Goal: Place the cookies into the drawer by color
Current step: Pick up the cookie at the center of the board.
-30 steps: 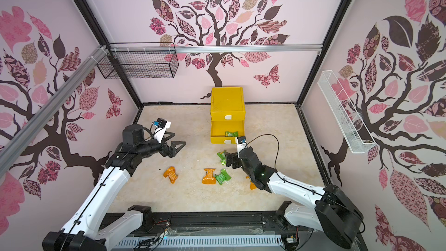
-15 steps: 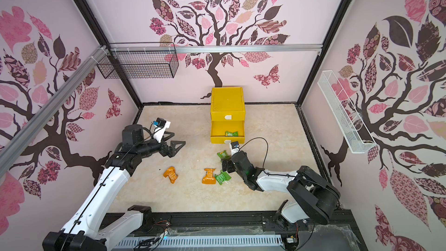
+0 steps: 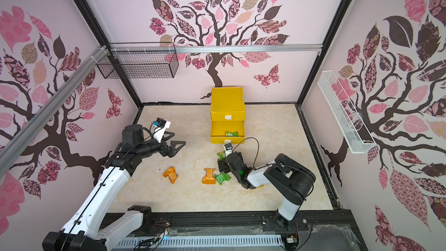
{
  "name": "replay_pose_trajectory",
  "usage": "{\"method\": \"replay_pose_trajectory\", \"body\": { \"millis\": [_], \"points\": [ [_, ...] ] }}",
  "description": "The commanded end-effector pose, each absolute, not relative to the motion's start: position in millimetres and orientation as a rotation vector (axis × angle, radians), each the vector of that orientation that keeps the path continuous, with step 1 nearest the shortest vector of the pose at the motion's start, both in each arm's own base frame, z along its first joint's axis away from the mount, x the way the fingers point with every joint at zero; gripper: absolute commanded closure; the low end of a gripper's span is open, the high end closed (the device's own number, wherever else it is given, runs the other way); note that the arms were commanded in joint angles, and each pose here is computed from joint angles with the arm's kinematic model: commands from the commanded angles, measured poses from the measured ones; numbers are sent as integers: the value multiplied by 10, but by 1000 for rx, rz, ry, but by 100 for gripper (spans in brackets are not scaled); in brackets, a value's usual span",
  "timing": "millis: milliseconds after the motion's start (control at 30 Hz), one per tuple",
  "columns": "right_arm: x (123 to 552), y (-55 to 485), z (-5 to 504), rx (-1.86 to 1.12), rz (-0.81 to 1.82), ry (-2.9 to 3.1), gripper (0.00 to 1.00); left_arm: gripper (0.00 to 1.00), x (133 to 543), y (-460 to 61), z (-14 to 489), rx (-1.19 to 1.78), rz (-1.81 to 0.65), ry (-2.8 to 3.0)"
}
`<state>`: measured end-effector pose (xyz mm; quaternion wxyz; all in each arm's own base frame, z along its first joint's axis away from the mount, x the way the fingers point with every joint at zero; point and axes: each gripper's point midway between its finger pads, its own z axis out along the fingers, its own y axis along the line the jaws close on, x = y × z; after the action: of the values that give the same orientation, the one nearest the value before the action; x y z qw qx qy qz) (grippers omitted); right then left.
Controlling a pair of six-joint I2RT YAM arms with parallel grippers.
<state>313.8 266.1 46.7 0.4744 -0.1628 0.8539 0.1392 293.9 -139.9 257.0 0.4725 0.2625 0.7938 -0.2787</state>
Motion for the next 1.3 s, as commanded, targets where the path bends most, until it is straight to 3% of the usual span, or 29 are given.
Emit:
{"method": "replay_pose_trajectory", "body": {
  "millis": [0,433,667,800,867,1267],
  "points": [
    [3257,2765,491,-420,310,2055,6,3,2919,-1410,2555,655,-695,1932],
    [3292,2807,115,-433,270,2139,12,3,2925,-1409,2551,650,-694,1936],
    [3186,2776,53,-430,306,2175,39,3,2926,-1404,2566,645,-693,1935],
    [3146,2726,60,-439,292,2193,68,3,2931,-1397,2558,644,-689,1944],
    [3124,2688,99,-422,292,2191,77,3,2927,-1402,2570,642,-692,1939],
    [2895,2491,247,-413,315,2230,81,3,2922,-1411,2576,646,-696,1938]
  ]
}}
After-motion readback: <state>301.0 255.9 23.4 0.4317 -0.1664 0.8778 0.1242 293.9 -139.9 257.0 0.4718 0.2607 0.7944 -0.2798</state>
